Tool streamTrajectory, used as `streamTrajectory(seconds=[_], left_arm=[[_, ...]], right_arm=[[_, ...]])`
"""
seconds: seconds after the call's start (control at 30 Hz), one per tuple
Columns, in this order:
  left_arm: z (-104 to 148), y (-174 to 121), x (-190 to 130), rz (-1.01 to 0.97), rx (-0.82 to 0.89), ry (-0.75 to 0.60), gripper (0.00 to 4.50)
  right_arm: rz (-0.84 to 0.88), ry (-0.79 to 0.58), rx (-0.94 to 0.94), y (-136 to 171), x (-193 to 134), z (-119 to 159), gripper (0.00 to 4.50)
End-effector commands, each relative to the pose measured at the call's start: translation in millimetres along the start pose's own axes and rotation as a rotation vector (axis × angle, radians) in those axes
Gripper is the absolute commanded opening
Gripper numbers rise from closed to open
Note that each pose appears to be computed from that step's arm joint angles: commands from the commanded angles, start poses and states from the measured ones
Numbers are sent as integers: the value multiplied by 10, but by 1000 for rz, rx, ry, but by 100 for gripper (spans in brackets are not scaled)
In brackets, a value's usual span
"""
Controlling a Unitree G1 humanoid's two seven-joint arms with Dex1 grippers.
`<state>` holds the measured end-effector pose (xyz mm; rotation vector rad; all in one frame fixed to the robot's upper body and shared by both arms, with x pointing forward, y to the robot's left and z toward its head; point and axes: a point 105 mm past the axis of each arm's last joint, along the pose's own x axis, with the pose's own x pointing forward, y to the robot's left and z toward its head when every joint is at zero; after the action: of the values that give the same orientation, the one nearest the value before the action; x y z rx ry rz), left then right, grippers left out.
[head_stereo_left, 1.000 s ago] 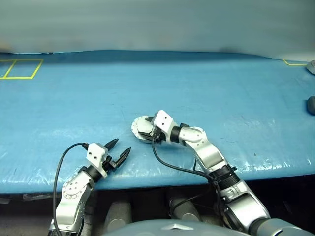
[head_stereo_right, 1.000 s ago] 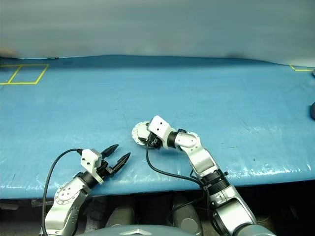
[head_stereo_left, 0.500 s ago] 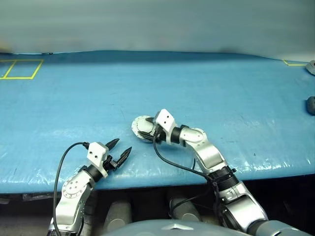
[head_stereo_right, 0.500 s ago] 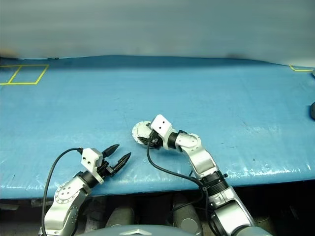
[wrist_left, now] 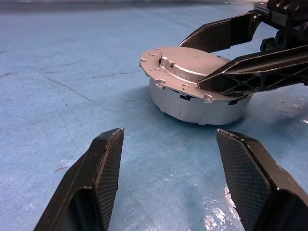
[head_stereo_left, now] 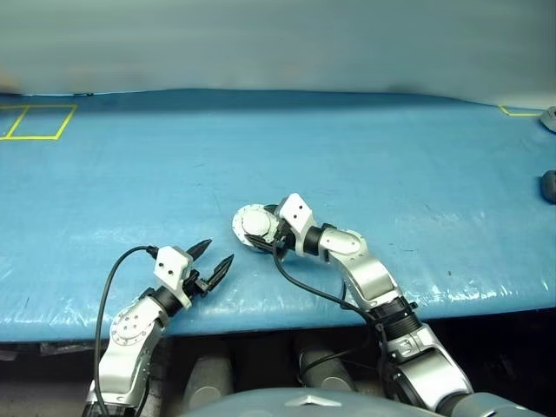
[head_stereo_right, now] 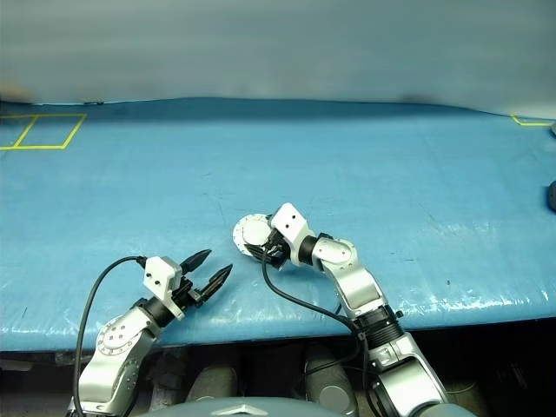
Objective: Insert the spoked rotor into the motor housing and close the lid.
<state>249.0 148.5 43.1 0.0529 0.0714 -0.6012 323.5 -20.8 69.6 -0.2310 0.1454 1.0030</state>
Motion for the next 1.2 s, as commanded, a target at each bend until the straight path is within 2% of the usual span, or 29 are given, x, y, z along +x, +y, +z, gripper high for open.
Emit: streamTrajectory(seconds=[0.03, 0.13, 0.23, 0.3, 0.33, 0.5, 0.7, 0.83, 1.0, 1.2], left_arm=[[71, 22, 13, -3, 17, -19, 331], [68, 28, 15, 0, 16, -19, 331], [64, 23, 16, -3, 15, -17, 331], [59, 27, 17, -2, 15, -17, 331], [57, 29, 17, -3, 15, -16, 331], [37, 33, 18, -6, 13, -14, 331], [16, 34, 21, -13, 11, -11, 331], [0, 31, 26, -21, 8, -6, 331], [-4, 27, 42, -27, 8, -5, 331], [-17, 23, 41, -32, 7, -2, 331]], right_arm=[[-8, 45, -1, 7, 2, -85, 447], [-19, 32, -33, -5, 2, -61, 447], [-16, 19, -53, 1, -5, -51, 388], [-14, 15, -54, -3, -10, -37, 322], [-19, 14, -54, -14, -9, -25, 302], [-26, 33, -86, -72, -31, -10, 302], [14, -35, -18, -110, -96, 202, 302], [28, -29, -29, -160, -116, 260, 302], [29, -8, -51, -209, -116, 257, 302], [55, 92, -159, -144, -101, 32, 302]])
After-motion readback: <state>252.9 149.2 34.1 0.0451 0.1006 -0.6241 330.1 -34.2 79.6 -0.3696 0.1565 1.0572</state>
